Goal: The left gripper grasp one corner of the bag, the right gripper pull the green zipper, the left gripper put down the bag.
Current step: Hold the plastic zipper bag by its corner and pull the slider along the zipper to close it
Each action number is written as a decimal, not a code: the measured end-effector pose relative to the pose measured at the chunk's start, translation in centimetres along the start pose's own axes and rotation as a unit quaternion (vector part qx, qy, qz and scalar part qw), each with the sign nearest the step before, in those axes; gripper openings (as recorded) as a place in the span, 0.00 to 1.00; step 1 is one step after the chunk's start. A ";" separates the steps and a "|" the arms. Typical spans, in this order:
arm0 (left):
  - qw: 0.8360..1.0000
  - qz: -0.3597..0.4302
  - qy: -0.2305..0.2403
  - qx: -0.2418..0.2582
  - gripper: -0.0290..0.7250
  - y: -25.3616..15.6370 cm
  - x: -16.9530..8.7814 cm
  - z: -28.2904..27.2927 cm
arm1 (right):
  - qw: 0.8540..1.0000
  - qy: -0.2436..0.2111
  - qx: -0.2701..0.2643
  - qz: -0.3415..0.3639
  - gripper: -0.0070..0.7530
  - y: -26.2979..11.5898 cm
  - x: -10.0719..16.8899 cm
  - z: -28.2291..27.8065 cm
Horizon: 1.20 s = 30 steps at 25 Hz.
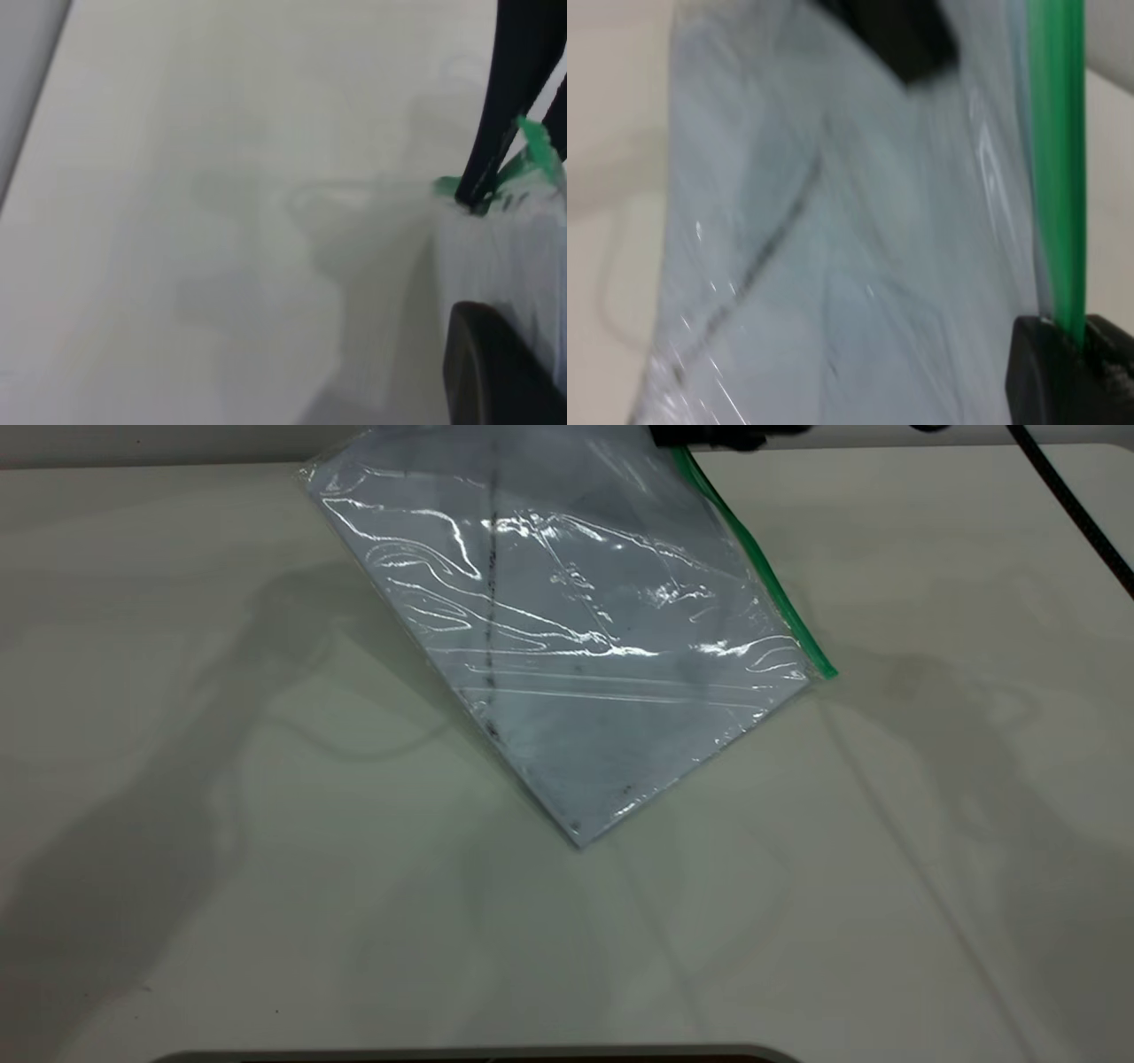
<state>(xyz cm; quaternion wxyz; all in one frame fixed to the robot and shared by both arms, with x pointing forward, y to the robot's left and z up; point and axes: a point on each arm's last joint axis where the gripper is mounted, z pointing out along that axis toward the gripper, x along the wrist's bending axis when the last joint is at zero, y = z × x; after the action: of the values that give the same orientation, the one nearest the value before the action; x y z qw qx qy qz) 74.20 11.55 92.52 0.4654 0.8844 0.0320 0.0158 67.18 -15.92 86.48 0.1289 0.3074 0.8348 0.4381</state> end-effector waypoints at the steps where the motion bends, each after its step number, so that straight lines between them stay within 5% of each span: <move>1: 1.000 -0.003 0.007 -0.003 0.11 -0.1 0.2 -0.3 | 1.000 -0.005 0.007 0.000 0.05 -0.3 -0.2 0.0; 8: 0.997 -0.001 0.074 -0.021 0.11 0.4 1.6 -2.5 | 0.998 -0.037 0.051 0.021 0.05 -3.9 -2.7 -0.2; 30: 0.994 0.000 0.108 -0.022 0.11 0.5 2.2 -2.5 | 0.993 -0.049 0.094 0.059 0.05 -9.5 -5.7 -1.0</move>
<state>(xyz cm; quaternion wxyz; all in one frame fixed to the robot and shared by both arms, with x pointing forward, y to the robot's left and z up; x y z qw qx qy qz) 76.32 13.50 94.31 0.4787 0.8670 0.0820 0.1117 67.32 -24.16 79.02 0.1137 0.3883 0.8454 0.3487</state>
